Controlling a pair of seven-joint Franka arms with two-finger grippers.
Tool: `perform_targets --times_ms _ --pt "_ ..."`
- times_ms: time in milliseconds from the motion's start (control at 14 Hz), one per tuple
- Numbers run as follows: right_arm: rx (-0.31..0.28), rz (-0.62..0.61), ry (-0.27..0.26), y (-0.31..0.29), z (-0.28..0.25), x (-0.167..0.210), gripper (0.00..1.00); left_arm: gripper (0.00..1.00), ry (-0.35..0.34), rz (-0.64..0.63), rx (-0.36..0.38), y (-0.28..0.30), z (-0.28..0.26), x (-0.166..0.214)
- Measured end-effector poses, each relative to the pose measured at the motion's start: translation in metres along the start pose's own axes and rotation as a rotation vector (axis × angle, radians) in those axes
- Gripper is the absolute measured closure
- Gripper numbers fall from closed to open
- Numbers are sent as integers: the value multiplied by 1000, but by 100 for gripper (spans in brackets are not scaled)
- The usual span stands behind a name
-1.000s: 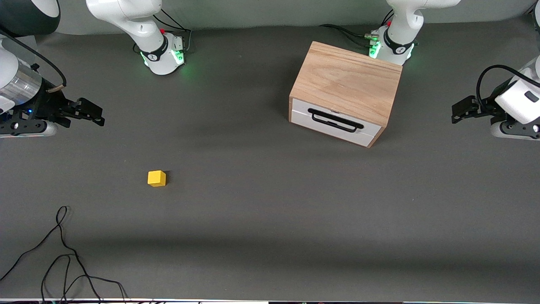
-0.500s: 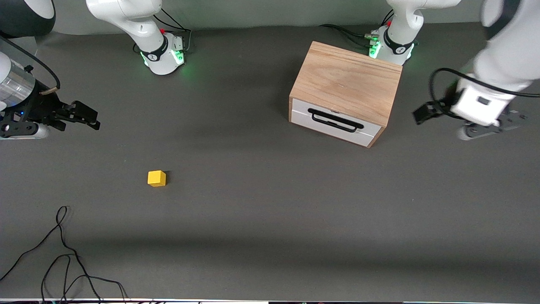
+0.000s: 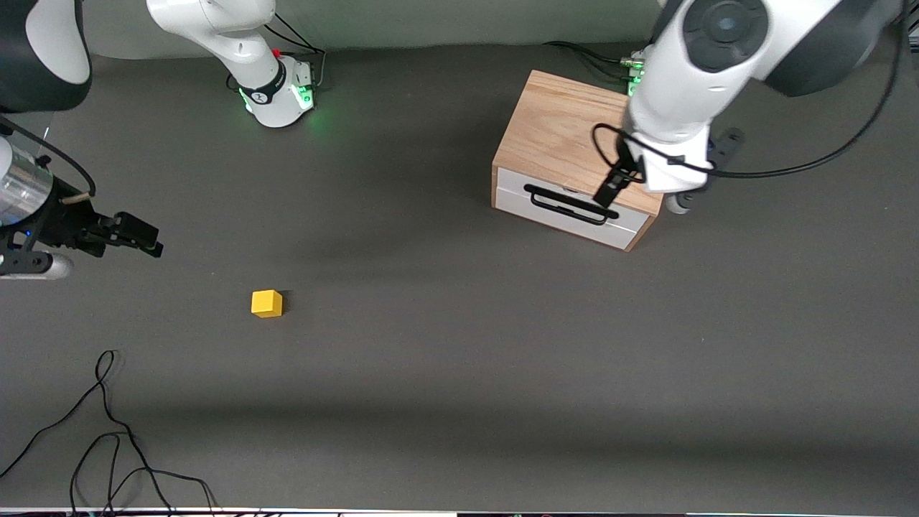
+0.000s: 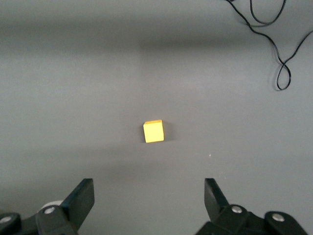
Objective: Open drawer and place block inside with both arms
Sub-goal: 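Move the left gripper down onto the black drawer handle, then pull the drawer open with the left gripper while the right gripper reaches the cube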
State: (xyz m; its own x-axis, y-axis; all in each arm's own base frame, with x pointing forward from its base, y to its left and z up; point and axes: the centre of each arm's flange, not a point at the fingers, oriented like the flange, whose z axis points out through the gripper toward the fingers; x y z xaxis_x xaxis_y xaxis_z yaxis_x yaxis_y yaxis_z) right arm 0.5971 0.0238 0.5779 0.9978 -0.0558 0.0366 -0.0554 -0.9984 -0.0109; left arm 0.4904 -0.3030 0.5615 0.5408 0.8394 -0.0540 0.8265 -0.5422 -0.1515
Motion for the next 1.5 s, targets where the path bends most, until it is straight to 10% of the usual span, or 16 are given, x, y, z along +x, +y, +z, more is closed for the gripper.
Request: perform_targets --times_ms 429,1500 --pt "-13 -4 -5 -1 5 5 0 0 -19 -204 38 23 32 -23" --pt "-20 -19 -77 -12 79 25 0 0 -84 -242 172 86 216 20"
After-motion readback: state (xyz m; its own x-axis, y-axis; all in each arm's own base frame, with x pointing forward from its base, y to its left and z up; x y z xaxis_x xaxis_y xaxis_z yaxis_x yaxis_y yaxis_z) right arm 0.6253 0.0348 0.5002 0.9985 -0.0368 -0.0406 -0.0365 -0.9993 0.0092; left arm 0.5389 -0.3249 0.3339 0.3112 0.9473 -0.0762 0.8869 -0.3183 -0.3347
